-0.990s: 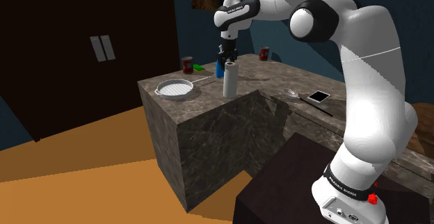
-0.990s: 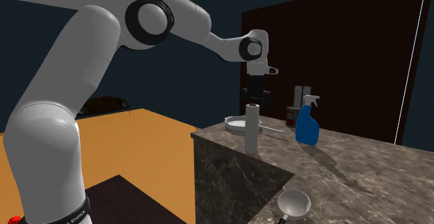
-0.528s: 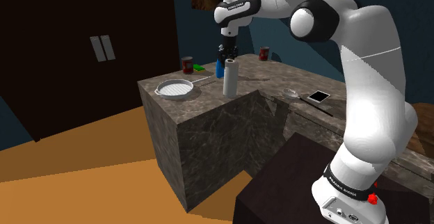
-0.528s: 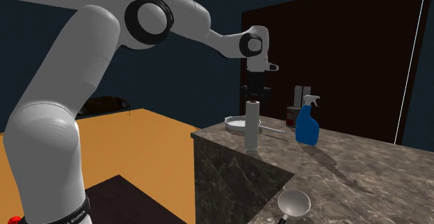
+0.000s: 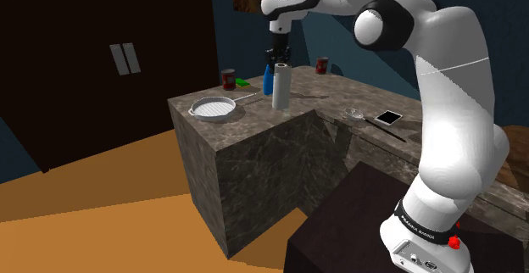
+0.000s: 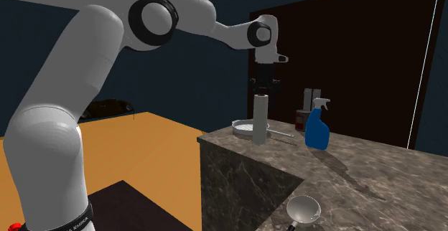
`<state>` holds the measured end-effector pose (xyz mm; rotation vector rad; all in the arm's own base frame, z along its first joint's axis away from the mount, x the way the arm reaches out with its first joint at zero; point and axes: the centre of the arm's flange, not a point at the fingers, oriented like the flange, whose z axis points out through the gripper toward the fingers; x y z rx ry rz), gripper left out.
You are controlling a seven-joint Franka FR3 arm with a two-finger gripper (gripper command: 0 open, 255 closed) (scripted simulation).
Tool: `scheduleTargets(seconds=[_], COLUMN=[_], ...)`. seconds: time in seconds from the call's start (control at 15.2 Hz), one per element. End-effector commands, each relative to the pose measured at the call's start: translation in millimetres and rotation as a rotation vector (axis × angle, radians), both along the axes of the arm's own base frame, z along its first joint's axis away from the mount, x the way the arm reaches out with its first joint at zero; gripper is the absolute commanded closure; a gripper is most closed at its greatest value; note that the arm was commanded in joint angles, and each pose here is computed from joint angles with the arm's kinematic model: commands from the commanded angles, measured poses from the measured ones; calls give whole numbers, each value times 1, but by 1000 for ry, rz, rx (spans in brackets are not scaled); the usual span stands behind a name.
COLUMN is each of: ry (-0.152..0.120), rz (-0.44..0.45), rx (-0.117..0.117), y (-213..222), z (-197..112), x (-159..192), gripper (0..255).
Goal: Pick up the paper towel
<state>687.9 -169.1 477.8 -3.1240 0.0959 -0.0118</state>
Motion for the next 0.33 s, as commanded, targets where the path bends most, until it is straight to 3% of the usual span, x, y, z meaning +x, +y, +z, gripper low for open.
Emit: scheduleTargets(seconds=[0.0, 0.26], ry=[1, 1], rz=[0, 0], rx=[0, 0], y=[0, 0], z=[10, 22], x=[0, 0], gripper=[255, 255])
